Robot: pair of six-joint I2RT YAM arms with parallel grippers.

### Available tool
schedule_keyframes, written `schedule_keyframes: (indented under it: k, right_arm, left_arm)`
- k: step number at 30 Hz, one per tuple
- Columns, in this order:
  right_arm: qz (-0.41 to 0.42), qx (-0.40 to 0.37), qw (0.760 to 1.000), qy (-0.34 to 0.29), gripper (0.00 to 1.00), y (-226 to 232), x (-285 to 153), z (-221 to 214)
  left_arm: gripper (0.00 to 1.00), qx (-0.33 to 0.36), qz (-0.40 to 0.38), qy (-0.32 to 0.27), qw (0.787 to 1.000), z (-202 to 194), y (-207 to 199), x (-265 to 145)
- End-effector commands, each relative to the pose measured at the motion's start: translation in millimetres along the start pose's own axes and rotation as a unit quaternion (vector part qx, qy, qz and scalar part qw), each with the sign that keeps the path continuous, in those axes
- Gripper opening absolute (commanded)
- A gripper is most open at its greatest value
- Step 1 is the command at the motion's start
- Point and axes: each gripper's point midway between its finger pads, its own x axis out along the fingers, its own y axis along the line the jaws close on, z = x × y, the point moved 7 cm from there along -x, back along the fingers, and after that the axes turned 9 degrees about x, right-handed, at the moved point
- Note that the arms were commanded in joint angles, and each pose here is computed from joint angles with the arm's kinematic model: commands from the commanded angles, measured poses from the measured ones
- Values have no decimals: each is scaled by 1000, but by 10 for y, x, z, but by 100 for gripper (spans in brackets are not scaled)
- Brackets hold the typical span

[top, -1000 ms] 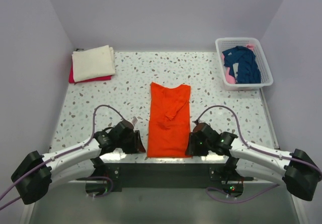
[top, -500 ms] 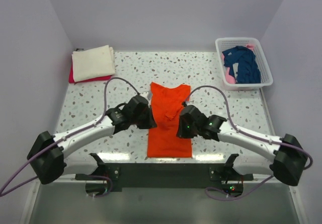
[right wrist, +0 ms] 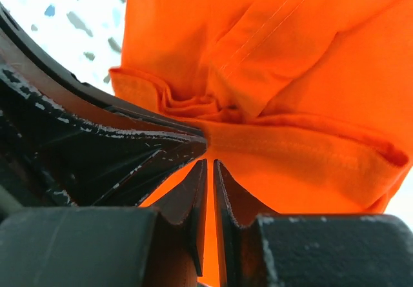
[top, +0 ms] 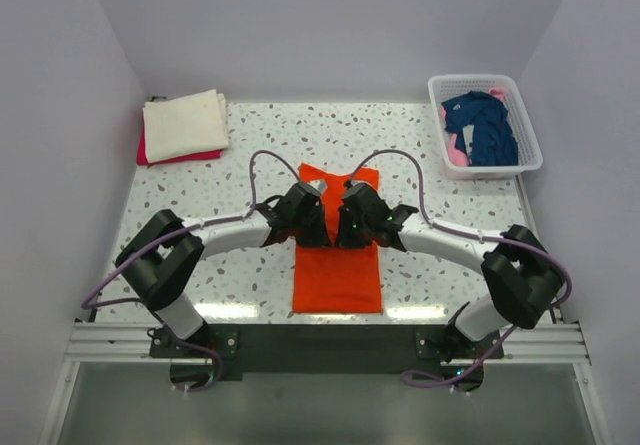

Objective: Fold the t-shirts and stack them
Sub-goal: Fold the tshirt

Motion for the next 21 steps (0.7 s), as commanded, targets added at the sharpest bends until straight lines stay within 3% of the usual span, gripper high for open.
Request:
schedule_keyframes:
  k: [1, 9, 21]
  right_arm:
    - [29, 3, 999, -15, 12, 50, 61, 169]
    - [-6, 32, 999, -14, 12, -360, 192, 243]
    - [-52, 54, 997, -13, 11, -813, 245, 244]
  left_arm:
    - [0, 0, -28, -40, 999, 259, -73, 78]
    - [0, -19, 5, -16, 1000, 204, 191, 321]
    - [0, -27, 14, -14, 999, 174, 302, 318]
